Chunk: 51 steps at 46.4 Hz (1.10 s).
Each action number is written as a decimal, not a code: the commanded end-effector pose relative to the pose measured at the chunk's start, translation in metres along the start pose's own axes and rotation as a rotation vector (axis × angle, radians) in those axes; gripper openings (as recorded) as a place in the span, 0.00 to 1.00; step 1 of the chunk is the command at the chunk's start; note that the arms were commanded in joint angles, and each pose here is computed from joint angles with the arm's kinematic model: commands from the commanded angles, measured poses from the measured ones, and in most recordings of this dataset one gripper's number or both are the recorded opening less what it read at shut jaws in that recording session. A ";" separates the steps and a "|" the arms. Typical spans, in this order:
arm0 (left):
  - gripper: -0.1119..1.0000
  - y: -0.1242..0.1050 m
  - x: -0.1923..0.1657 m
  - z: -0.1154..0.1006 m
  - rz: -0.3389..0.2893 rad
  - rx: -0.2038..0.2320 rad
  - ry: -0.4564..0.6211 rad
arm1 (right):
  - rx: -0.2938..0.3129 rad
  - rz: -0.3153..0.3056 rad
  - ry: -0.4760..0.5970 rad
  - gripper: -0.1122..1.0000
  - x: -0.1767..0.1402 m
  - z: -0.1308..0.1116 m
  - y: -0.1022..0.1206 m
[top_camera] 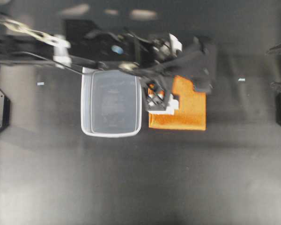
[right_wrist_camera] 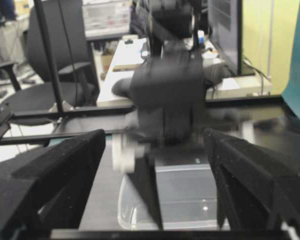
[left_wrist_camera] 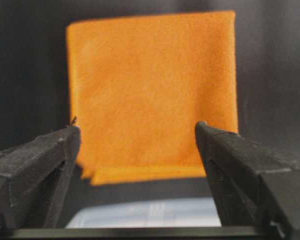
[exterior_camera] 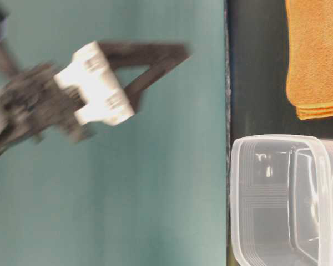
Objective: Place the orange towel into the container with the left arm.
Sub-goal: 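Swing the left gripper over the container and lower it onto the orange towel, then close the left gripper on the towel's near edge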
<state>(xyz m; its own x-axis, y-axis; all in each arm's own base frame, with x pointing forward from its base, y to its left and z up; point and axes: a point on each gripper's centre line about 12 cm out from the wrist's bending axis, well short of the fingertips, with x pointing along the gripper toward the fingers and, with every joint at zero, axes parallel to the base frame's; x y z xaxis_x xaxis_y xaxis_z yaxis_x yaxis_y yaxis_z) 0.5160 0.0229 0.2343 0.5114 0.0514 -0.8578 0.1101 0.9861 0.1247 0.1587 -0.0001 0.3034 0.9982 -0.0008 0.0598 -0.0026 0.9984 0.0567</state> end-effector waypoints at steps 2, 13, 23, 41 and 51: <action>0.90 -0.005 0.023 0.004 -0.006 0.020 0.016 | 0.006 0.005 -0.017 0.79 0.000 0.005 0.001; 0.91 -0.011 0.087 -0.023 -0.029 0.034 0.133 | -0.003 0.007 -0.056 0.79 -0.005 0.011 0.001; 0.91 -0.014 0.118 -0.031 -0.031 0.035 0.137 | 0.007 0.008 -0.064 0.79 -0.008 0.012 0.001; 0.87 -0.019 0.125 -0.037 -0.036 0.040 0.145 | 0.007 0.008 -0.072 0.79 -0.008 0.013 0.001; 0.43 -0.032 0.119 -0.033 -0.046 0.056 0.140 | 0.007 0.008 -0.072 0.79 -0.008 0.013 0.001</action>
<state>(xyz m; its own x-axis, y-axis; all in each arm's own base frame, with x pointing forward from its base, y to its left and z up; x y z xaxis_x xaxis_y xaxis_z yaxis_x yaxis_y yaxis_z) 0.5447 0.0076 0.1056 0.3713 0.0321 -0.9279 0.1687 0.9804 0.1014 0.1492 0.0003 0.3123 0.9928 0.0021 0.1194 -0.0092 0.9982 0.0595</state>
